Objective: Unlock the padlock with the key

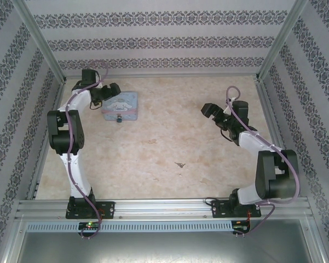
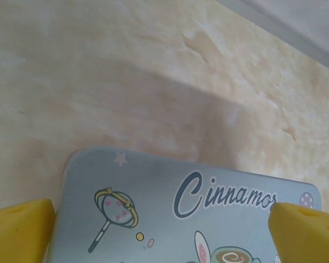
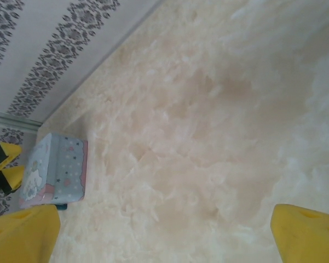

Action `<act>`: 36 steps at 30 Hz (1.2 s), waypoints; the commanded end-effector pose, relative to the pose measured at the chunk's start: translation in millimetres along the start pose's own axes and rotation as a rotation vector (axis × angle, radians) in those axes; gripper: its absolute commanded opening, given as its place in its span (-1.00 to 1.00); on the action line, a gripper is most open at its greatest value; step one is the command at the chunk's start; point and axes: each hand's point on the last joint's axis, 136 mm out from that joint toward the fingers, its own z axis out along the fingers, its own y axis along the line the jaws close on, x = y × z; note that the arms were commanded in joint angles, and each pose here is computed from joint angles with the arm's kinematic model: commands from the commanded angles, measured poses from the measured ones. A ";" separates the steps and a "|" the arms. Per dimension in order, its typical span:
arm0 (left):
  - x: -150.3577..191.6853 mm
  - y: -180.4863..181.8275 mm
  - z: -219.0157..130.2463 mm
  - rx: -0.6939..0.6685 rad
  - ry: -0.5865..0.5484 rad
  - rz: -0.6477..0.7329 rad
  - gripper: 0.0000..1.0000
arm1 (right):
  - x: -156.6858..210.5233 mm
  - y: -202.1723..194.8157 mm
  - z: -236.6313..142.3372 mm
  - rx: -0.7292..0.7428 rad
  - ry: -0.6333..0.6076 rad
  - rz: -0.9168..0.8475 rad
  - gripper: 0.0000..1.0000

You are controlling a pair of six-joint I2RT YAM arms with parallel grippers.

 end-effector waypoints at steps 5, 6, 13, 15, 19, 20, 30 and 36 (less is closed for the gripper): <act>73.8 -98.0 10.3 0.172 0.083 0.079 0.99 | 25.4 10.6 19.1 -0.054 0.118 0.001 0.94; 88.9 -109.8 10.4 0.191 0.090 0.081 0.99 | 27.6 14.2 20.5 -0.062 0.128 -0.007 0.91; 156.4 -153.9 -15.2 0.220 0.030 0.005 0.99 | 54.8 18.9 28.0 -0.045 0.205 0.002 0.77; 159.1 -148.1 -22.7 0.199 0.002 -0.011 0.99 | 64.2 17.2 29.0 -0.035 0.224 0.008 0.74; 156.2 -133.9 -29.8 0.124 -0.018 0.017 0.99 | 75.6 18.6 30.1 -0.027 0.245 0.001 0.69; 157.7 -135.0 -30.3 0.127 -0.008 0.022 0.99 | 77.7 19.7 30.1 -0.027 0.250 -0.001 0.68; 189.8 -162.9 -43.4 0.266 0.063 -0.031 0.99 | 109.3 19.2 20.2 0.065 0.275 -0.065 0.56; 206.0 -187.4 -44.7 0.336 0.087 -0.035 0.99 | 116.6 22.4 23.6 0.064 0.292 -0.061 0.38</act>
